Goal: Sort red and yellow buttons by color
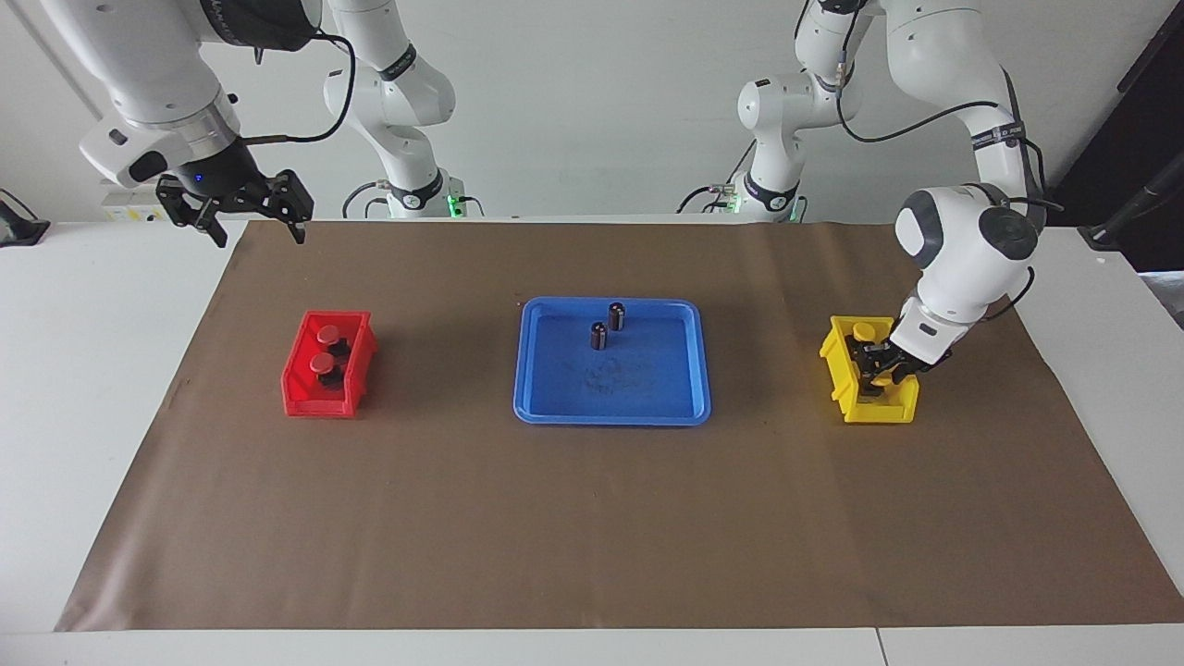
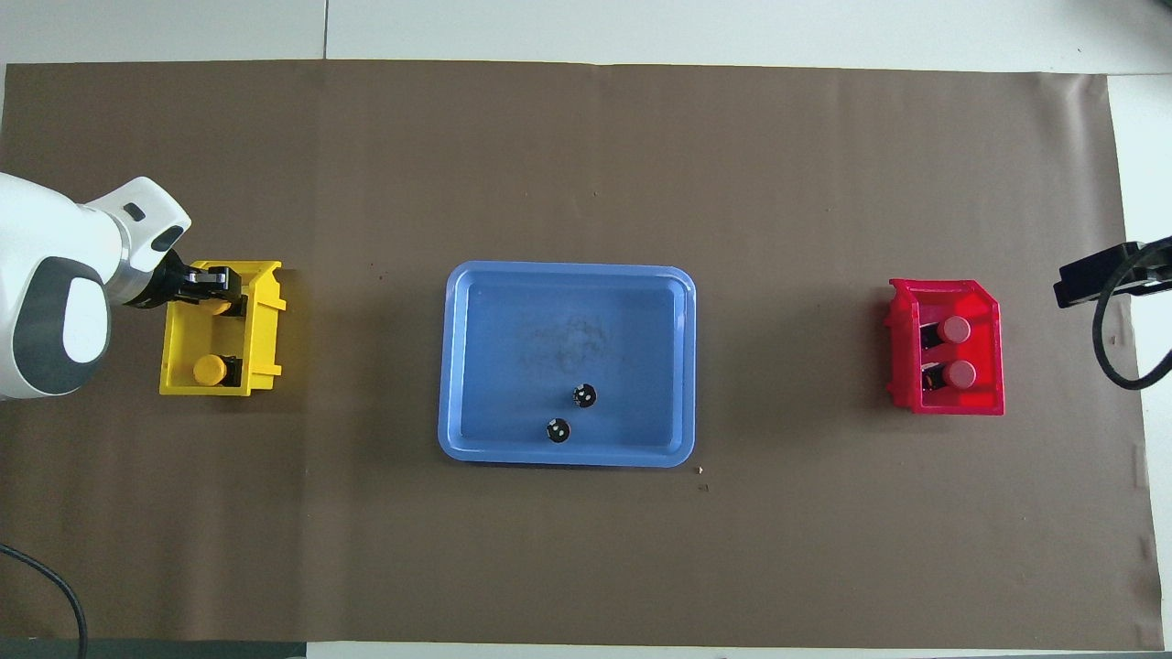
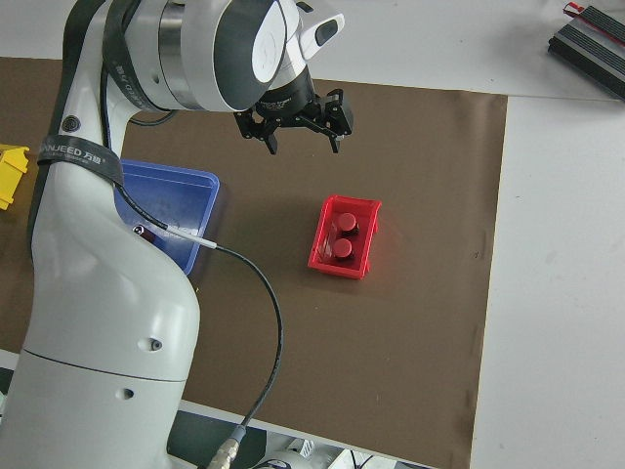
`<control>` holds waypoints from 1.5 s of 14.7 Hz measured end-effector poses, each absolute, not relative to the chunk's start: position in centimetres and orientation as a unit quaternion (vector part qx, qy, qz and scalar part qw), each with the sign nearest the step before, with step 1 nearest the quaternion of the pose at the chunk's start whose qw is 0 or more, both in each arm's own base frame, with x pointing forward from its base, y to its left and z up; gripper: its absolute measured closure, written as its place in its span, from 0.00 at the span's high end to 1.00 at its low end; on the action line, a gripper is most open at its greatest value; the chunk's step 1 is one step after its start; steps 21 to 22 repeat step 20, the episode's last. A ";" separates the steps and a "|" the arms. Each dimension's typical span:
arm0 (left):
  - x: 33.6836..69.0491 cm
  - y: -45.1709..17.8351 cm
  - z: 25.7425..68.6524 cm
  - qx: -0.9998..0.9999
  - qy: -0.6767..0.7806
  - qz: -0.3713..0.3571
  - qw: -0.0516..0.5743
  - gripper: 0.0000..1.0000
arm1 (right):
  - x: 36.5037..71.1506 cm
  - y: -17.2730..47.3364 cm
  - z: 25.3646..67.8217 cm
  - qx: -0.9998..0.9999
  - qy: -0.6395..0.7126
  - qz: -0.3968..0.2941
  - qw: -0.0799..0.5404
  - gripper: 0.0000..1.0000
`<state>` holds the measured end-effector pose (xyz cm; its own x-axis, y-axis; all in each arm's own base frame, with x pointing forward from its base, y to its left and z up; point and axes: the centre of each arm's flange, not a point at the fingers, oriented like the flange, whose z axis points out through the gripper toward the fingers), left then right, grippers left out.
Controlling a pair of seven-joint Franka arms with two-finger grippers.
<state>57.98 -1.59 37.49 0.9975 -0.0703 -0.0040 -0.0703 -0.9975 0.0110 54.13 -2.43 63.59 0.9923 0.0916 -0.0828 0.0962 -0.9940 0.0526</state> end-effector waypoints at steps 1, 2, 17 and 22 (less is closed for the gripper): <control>58.2 -1.6 38.5 0.999 -0.035 -0.008 0.005 0.56 | 54.1 -2.5 63.6 0.998 0.046 -0.040 0.028 1.00; 58.5 -1.6 39.8 0.999 -0.035 -0.014 0.005 0.57 | 54.1 -2.6 63.6 0.998 0.046 -0.040 0.028 1.00; 54.6 -2.8 62.8 0.998 -0.047 -0.035 0.000 1.00 | 53.8 -2.7 63.4 0.997 0.043 -0.053 0.022 1.00; 53.8 -6.4 63.7 0.997 -0.078 -0.028 -0.002 1.00 | 53.8 -2.8 63.4 0.997 0.043 -0.053 0.021 1.00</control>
